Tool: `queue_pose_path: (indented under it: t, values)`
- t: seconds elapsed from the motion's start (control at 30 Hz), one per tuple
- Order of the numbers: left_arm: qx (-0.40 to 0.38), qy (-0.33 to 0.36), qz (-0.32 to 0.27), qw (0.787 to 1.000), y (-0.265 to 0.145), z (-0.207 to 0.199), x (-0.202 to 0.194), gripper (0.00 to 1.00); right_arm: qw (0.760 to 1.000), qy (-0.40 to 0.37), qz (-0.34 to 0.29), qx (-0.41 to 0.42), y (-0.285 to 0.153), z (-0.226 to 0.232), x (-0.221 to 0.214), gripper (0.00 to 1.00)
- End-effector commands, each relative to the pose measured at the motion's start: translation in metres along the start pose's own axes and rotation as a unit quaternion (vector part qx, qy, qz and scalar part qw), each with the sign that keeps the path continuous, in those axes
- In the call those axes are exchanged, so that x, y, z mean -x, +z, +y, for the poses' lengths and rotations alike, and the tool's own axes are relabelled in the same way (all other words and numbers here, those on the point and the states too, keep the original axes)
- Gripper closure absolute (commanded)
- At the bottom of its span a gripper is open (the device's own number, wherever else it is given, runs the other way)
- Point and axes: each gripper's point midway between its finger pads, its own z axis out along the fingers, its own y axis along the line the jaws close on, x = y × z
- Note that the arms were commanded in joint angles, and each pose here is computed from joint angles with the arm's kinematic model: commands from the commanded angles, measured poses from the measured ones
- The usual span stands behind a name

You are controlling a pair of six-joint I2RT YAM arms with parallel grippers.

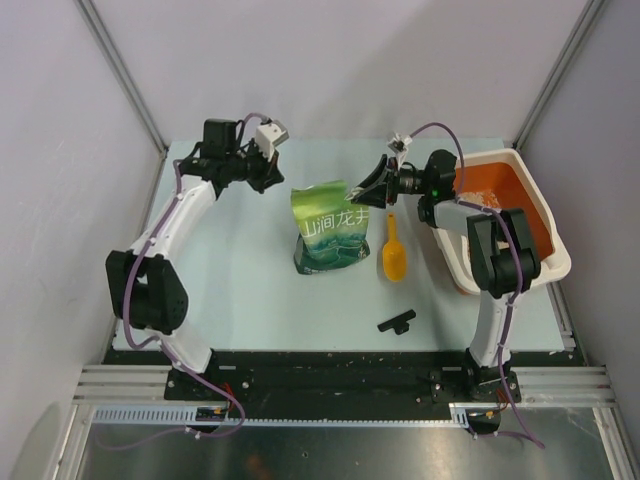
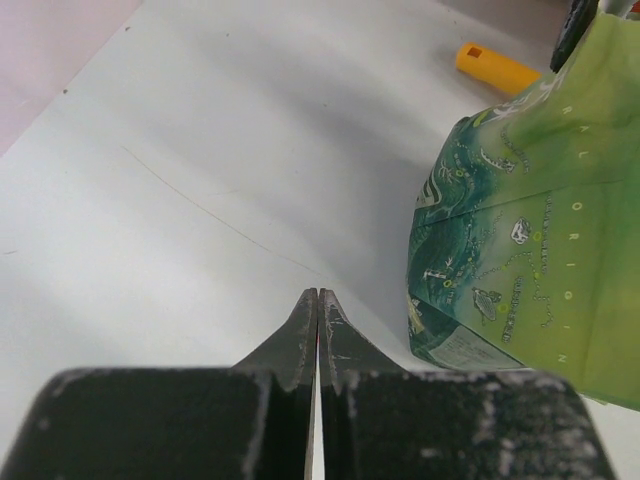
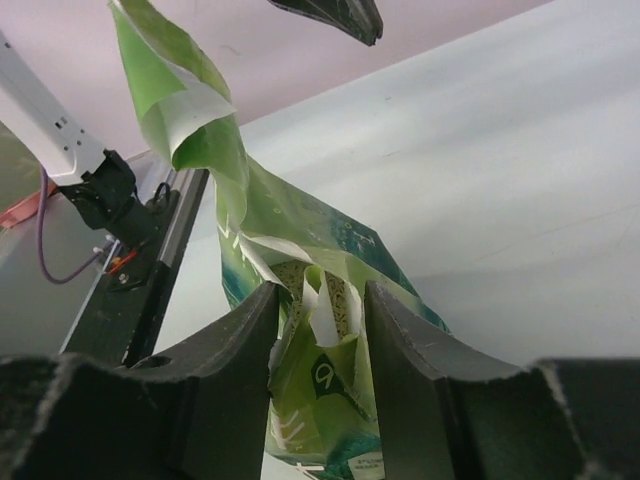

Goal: Fill the litter box with clean litter

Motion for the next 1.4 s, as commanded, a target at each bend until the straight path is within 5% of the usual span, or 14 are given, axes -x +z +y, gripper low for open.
queue_pose_path:
  t: [0.0, 0.3, 0.57, 0.67, 0.87, 1.03, 1.17, 1.37]
  values:
    - [0.010, 0.030, -0.021, 0.999, -0.022, -0.006, 0.019, 1.00, 0.999, -0.011, -0.007, 0.035, 0.003, 0.014, 0.005, 0.54]
    - [0.017, 0.034, -0.012, 0.999, -0.033, -0.014, 0.009, 1.00, 0.998, 0.019, -0.008, 0.064, 0.002, 0.026, -0.003, 0.56]
    - [0.013, 0.028, -0.019, 0.999, -0.045, -0.026, 0.011, 0.99, 0.998, 0.039, -0.030, 0.035, -0.001, 0.014, 0.005, 0.93]
    - [0.004, 0.030, -0.028, 0.999, -0.061, -0.041, 0.017, 0.72, 0.998, 0.045, -0.036, 0.007, -0.003, 0.005, 0.014, 1.00]
    - [-0.082, 0.052, -0.037, 0.995, -0.083, -0.091, 0.005, 0.44, 0.999, -0.003, -0.008, -0.044, -0.005, 0.006, 0.026, 1.00]
    - [-0.178, 0.041, -0.066, 0.981, -0.072, -0.125, 0.008, 0.37, 0.998, 0.013, 0.039, -0.050, 0.003, 0.025, 0.009, 1.00]
    - [-0.155, -0.016, -0.093, 0.983, -0.047, -0.113, 0.012, 0.33, 0.997, 0.000, 0.059, -0.056, 0.010, 0.038, 0.004, 1.00]
    - [-0.211, 0.006, -0.134, 0.968, -0.019, -0.135, 0.027, 0.37, 0.992, 0.027, 0.082, -0.089, 0.007, 0.052, 0.001, 1.00]
